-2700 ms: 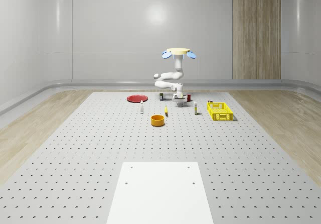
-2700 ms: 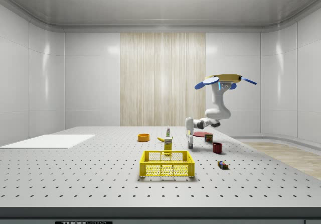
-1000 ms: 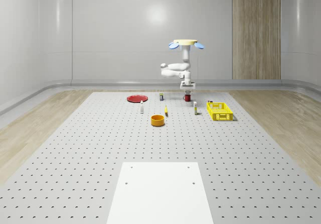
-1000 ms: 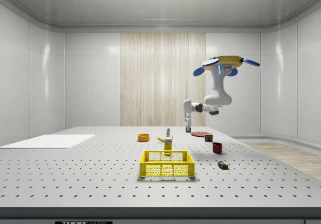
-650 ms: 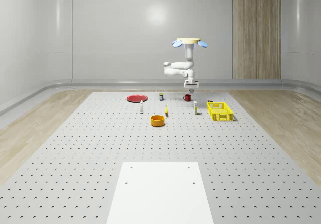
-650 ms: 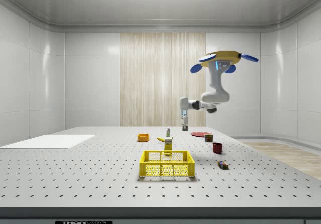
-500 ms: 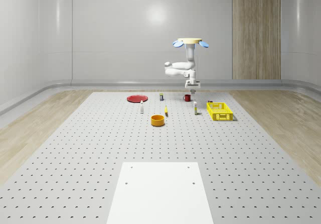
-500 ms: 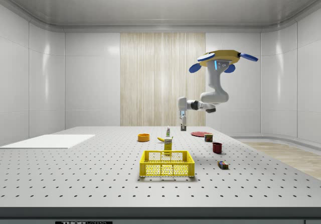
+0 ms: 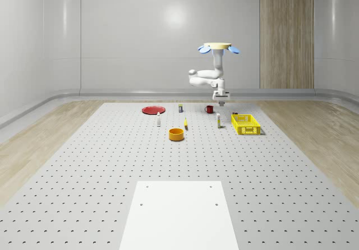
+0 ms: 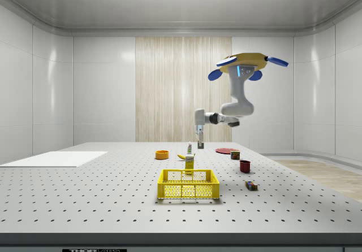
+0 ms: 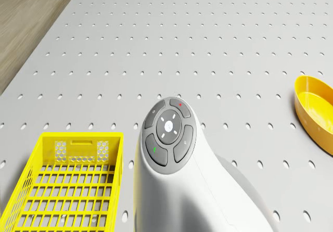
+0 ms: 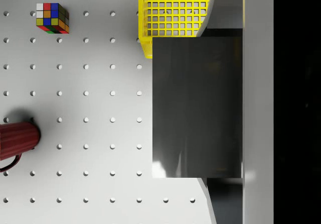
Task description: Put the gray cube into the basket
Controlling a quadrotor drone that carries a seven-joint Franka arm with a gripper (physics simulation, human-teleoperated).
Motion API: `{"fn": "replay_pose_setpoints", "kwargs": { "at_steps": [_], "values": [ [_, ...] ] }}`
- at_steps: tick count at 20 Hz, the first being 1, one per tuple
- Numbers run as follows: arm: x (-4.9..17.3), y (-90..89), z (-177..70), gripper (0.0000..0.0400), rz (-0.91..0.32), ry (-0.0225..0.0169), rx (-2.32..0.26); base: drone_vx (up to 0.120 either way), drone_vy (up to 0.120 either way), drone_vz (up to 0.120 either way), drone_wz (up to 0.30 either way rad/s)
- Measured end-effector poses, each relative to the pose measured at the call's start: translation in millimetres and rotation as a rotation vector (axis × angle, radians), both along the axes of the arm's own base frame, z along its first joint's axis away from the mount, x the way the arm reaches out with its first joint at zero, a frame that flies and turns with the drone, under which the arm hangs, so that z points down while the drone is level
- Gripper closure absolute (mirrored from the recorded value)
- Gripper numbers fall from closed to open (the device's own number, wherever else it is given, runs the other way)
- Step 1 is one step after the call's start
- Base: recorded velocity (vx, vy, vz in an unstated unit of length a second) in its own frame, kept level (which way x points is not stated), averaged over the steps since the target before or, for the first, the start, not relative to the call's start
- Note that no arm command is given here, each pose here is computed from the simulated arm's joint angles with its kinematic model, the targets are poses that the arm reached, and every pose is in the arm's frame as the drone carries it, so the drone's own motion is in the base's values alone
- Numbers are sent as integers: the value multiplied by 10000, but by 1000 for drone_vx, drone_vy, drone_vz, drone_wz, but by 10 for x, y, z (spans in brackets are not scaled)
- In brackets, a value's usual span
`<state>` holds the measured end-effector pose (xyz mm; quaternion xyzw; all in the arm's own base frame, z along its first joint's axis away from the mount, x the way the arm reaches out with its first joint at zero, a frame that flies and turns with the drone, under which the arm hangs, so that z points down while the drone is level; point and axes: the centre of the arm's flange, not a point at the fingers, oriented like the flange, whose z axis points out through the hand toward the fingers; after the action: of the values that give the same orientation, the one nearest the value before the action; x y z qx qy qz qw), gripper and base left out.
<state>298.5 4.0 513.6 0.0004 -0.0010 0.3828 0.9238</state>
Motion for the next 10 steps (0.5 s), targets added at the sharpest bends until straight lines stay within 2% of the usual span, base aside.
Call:
{"fn": "replay_pose_setpoints", "kwargs": {
  "at_steps": [10],
  "values": [
    [0, 0, 0, 150, 0, 0, 0, 120, 120, 0, 0]
  ]
}}
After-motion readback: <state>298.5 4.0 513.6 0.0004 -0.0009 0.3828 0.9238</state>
